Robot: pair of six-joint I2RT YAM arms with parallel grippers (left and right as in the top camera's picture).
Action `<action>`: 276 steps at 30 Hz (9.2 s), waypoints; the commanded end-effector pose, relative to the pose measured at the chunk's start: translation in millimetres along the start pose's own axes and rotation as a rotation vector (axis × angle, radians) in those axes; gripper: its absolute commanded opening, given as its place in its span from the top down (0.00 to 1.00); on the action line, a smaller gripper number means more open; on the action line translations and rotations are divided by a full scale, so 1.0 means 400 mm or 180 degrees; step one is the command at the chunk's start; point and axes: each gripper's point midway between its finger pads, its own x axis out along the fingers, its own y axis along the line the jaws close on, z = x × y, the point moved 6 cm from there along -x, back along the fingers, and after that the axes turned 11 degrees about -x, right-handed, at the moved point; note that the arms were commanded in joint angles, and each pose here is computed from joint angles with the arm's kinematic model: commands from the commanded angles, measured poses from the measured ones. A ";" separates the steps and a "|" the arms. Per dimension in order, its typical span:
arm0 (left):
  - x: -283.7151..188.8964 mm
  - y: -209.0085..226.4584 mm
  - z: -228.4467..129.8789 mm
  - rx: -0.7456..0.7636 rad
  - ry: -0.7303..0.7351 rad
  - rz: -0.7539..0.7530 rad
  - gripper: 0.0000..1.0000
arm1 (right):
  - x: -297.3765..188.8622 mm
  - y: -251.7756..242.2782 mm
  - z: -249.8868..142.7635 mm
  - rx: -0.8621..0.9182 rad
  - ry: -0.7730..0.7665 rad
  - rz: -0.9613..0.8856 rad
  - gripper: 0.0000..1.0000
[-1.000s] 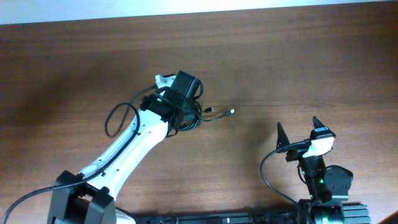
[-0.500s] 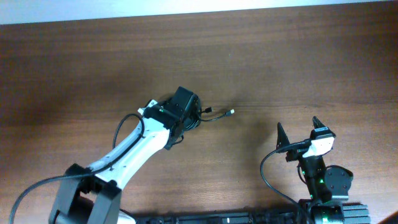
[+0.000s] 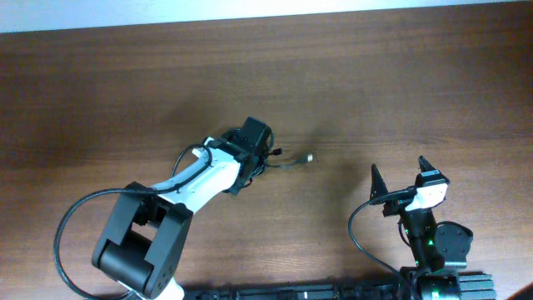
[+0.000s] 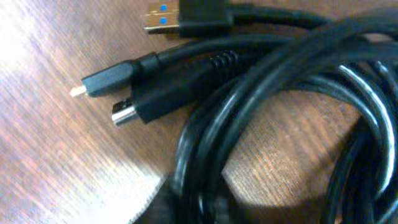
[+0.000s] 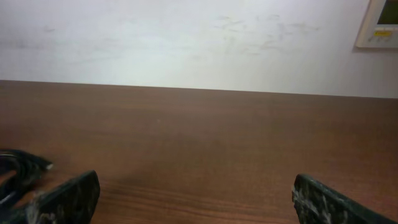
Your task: Untangle cables
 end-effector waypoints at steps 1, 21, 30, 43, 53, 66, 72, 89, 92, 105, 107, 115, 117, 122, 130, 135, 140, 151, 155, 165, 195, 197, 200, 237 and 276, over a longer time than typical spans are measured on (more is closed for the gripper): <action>-0.012 0.004 0.049 0.0680 0.0031 -0.0023 1.00 | 0.001 0.003 -0.007 0.0002 0.0011 0.0003 0.02; -0.457 0.076 0.047 0.5142 0.0037 -0.2298 1.00 | 0.000 0.029 0.000 0.0915 -0.0013 0.0308 0.02; -0.423 0.072 0.103 0.5105 -0.0429 -0.1632 1.00 | -0.051 0.163 0.026 0.2506 0.0438 0.1988 0.02; -0.476 0.059 0.010 0.6389 -0.0293 -0.2976 1.00 | -0.068 0.162 0.113 0.2666 0.0160 0.2317 0.01; -0.479 0.059 0.006 0.6383 -0.0260 -0.3045 1.00 | 0.046 0.128 0.164 0.2786 0.0807 0.2170 0.02; -0.520 0.067 -0.037 0.6560 -0.0056 -0.3838 1.00 | 0.128 0.194 0.195 0.2979 0.1148 0.3152 0.07; -0.523 0.069 -0.040 0.6552 -0.0025 -0.3899 1.00 | 0.129 0.300 0.191 0.2952 0.1336 0.3293 0.18; -0.538 0.065 -0.049 0.6510 0.0010 -0.4109 1.00 | 0.146 0.412 0.074 0.3240 0.2183 0.2728 0.96; -0.540 0.058 -0.048 0.6397 0.0022 -0.4085 1.00 | 0.123 0.428 0.077 0.3234 0.2340 0.3056 0.96; -0.470 0.034 -0.055 0.6283 0.0334 -0.3749 1.00 | 0.117 0.431 0.149 0.3460 0.2133 0.3451 0.70; -0.463 0.032 -0.056 0.6194 0.0419 -0.3703 1.00 | 0.140 0.421 0.144 0.3053 0.1715 0.3275 0.34; -0.461 0.024 0.040 0.5730 -0.0009 -0.3153 1.00 | 0.181 0.392 0.135 0.2450 0.1181 0.2870 0.01; -0.437 0.023 0.083 0.5362 -0.0066 -0.2739 1.00 | 0.192 0.375 0.132 0.2474 0.1152 0.2760 0.01; -0.424 0.028 0.120 0.4941 0.0021 -0.2544 1.00 | 0.219 0.321 0.124 0.2816 0.1201 0.2462 0.02; -0.424 0.026 0.120 0.4084 0.0356 -0.2442 1.00 | 0.159 0.423 0.140 0.2561 0.1319 0.3045 0.07; -0.425 0.029 0.109 0.3712 0.0555 -0.2373 1.00 | 0.158 0.444 0.139 0.2537 0.1303 0.2936 0.41; -0.439 0.034 0.052 0.3925 0.0724 -0.2488 0.99 | 0.158 0.444 0.139 0.2540 0.1304 0.2935 0.63; -0.425 0.076 0.030 0.4003 0.0960 -0.2238 0.11 | 0.156 0.445 0.140 0.2547 0.1317 0.2964 0.85; -0.404 0.094 0.025 0.3971 0.1052 -0.2135 0.50 | 0.156 0.445 0.140 0.2710 0.1404 0.2939 0.84; -0.260 0.118 0.003 0.2826 0.1193 -0.1919 0.82 | 0.143 0.453 0.142 0.2878 0.1563 0.3071 0.84; -0.332 0.088 0.086 0.2986 0.0785 -0.2624 1.00 | 0.128 0.441 0.000 0.2606 0.2363 0.2426 0.02; -0.368 0.096 0.095 0.3044 0.0600 -0.2753 1.00 | 0.127 0.441 -0.002 0.2608 0.2380 0.2420 0.01; -0.409 0.104 0.102 0.3054 0.0446 -0.2922 1.00 | 0.127 0.441 -0.003 0.2607 0.2387 0.2418 0.01; -0.453 0.168 0.246 0.2507 -0.0565 -0.2177 1.00 | 0.130 0.443 0.009 0.2609 0.2299 0.2479 0.01; -0.380 0.148 0.229 0.1960 0.0012 -0.1911 1.00 | 0.052 0.666 0.199 0.1216 0.1158 0.3194 0.44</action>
